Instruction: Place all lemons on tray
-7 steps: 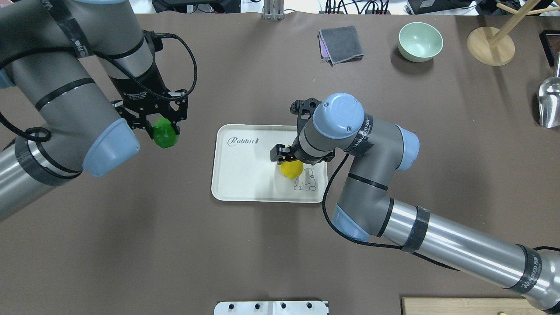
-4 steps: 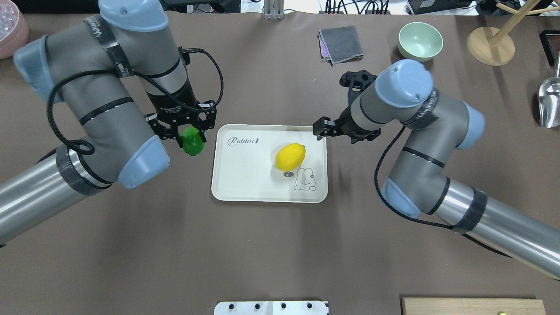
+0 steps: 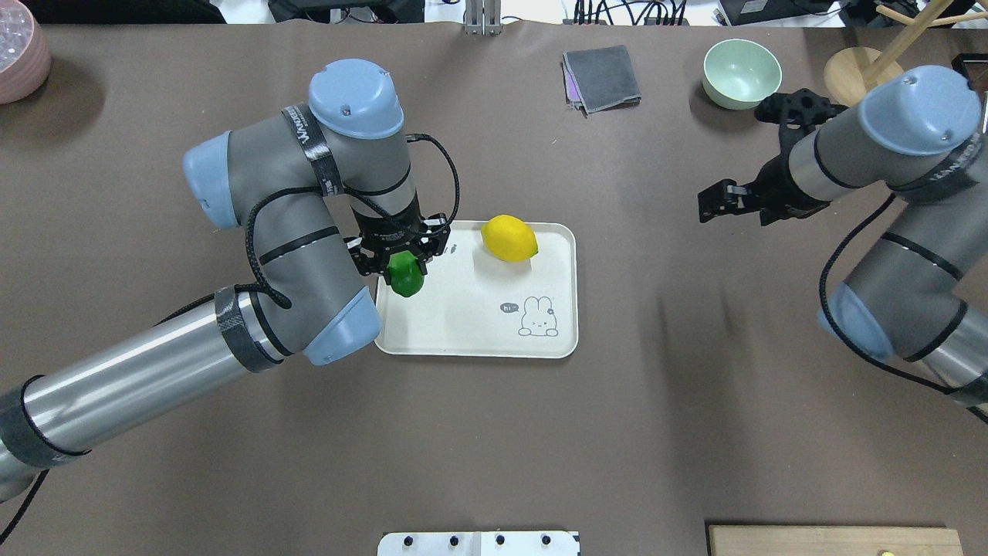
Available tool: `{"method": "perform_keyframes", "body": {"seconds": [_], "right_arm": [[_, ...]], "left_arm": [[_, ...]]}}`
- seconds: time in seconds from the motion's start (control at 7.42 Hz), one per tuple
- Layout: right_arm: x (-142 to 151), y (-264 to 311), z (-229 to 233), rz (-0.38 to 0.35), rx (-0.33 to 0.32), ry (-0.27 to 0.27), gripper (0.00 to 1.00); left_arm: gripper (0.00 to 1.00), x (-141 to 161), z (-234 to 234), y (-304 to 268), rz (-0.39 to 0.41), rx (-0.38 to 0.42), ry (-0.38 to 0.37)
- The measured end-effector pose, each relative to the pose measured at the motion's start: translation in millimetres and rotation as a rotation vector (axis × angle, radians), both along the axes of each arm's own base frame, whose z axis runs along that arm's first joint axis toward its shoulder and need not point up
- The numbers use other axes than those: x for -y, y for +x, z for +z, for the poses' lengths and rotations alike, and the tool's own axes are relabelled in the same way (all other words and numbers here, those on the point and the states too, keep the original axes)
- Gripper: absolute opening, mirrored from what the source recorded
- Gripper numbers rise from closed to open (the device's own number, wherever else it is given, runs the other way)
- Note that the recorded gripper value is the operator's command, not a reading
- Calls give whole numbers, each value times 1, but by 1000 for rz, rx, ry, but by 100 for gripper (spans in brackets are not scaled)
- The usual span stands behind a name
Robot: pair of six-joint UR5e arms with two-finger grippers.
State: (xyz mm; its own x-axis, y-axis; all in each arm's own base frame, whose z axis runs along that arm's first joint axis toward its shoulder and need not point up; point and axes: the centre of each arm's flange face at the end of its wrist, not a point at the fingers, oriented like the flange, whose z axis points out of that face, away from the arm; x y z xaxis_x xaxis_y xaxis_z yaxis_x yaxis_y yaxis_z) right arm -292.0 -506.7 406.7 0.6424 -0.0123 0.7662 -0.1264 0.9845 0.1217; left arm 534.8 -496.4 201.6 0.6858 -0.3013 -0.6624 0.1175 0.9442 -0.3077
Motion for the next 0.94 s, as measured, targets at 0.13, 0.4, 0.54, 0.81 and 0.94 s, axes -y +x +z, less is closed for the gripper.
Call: {"method": "perform_keyframes", "body": {"seconds": [0.13, 0.4, 0.54, 0.81, 0.94], "right_arm": [[-1, 38, 27, -4, -31, 12, 100], [-10, 111, 73, -15, -69, 19, 100], [-16, 151, 95, -20, -78, 21, 100], [-23, 225, 125, -29, -120, 29, 100], [-21, 257, 128, -46, -154, 24, 100]], "left_arm": [[50, -6, 1, 13, -5, 8, 5], [98, -14, 6, 30, -25, 13, 13], [98, -17, 8, 34, -29, 13, 12], [98, -20, 10, 36, -27, 12, 16], [98, -16, 10, 27, -23, 9, 28]]}}
